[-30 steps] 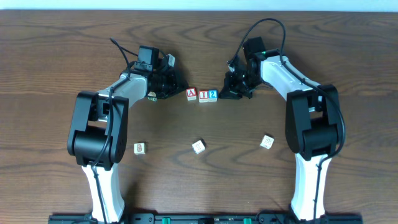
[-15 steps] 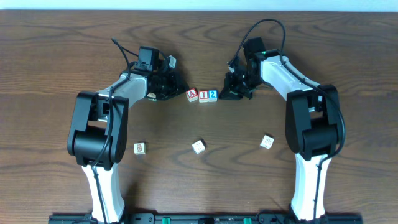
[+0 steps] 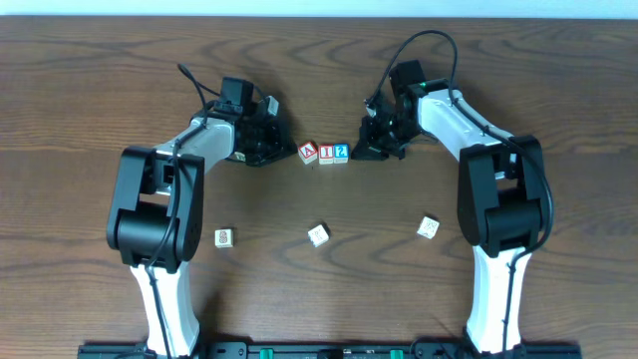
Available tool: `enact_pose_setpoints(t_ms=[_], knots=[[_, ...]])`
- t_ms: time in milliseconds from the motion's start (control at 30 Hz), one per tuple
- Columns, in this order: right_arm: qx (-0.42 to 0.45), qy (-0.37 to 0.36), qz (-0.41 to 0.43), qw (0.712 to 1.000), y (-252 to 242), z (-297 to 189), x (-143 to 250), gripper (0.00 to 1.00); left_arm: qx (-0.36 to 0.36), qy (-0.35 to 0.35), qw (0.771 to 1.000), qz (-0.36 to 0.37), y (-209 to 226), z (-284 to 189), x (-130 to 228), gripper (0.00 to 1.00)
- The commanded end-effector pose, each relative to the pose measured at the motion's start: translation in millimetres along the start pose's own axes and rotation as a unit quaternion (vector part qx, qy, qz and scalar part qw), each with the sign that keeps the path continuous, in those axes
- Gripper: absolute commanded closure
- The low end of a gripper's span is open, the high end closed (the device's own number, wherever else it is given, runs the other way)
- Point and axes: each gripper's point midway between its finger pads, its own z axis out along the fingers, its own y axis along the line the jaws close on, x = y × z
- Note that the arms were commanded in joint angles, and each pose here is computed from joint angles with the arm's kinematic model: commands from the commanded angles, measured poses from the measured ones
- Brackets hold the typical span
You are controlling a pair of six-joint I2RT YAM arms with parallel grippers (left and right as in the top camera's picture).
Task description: Spell out Ai2
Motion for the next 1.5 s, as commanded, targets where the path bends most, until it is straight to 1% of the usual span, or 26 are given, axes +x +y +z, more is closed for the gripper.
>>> enact_pose_setpoints(t_ms=[0,300,667,833,1033,1467], knots=[[0.000,-0.003,-0.016,1.000,7,-3,2,0.99,-0.026,-0.006,1.000,-0.007,18,-2,-3,0.94],[0.003,-0.004,-0.016,1.000,6,-3,2,0.99,-0.042,0.033,0.998,-0.035,24,-8,18,0.95],[0.008,-0.006,-0.016,1.000,5,-3,1,0.99,-0.025,0.040,0.999,-0.014,10,-5,22,0.94],[0.008,-0.005,-0.016,1.000,5,-3,1,0.99,-0.010,0.040,0.999,0.000,0,-1,22,0.94],[0.008,-0.004,-0.019,1.000,4,-3,2,0.99,-0.013,0.036,0.999,0.011,-4,3,22,0.94],[0.011,0.005,-0.019,1.000,3,-3,7,0.99,-0.008,0.001,1.000,0.024,-11,5,5,0.94]])
